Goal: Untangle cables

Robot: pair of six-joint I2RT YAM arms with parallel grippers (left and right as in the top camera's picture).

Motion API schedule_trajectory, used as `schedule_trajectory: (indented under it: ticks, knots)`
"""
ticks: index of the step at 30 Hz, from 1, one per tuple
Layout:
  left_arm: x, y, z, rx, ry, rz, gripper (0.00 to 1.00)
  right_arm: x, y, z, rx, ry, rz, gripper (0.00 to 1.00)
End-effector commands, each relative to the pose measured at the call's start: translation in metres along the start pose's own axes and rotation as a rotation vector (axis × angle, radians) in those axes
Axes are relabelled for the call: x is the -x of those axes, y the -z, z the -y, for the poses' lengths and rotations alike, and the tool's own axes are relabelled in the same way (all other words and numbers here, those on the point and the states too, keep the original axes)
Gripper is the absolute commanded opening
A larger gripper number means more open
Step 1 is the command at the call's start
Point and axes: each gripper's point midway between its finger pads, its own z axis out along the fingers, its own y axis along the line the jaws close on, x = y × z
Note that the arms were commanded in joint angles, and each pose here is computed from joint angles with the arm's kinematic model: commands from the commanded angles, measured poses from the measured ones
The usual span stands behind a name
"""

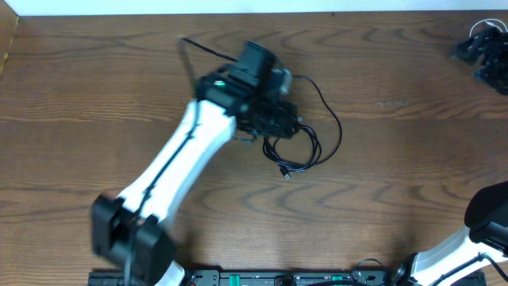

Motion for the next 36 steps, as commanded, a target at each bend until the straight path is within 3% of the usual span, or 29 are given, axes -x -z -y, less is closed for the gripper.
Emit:
schedule_trajectory:
  ticks: [1,7,16,25,36]
  knots:
    - [-0.019,-0.042,0.001,0.026,-0.031,-0.113,0.54,-0.007,-0.008,0.008,-0.086,0.039,-0.029,0.88]
    - [-0.03,-0.096,0.008,0.032,-0.057,-0.19,0.53,-0.012,-0.013,0.004,-0.108,0.056,-0.048,0.89]
    - [-0.013,-0.147,-0.021,0.196,0.065,-0.109,0.51,-0.018,-0.019,0.002,-0.175,0.091,-0.063,0.88]
    - [-0.009,-0.168,-0.027,0.193,0.06,-0.101,0.38,-0.019,-0.02,0.002,-0.176,0.092,-0.069,0.88]
    - [-0.021,-0.185,-0.035,0.216,0.062,-0.144,0.33,-0.021,-0.021,0.0,-0.175,0.095,-0.074,0.88]
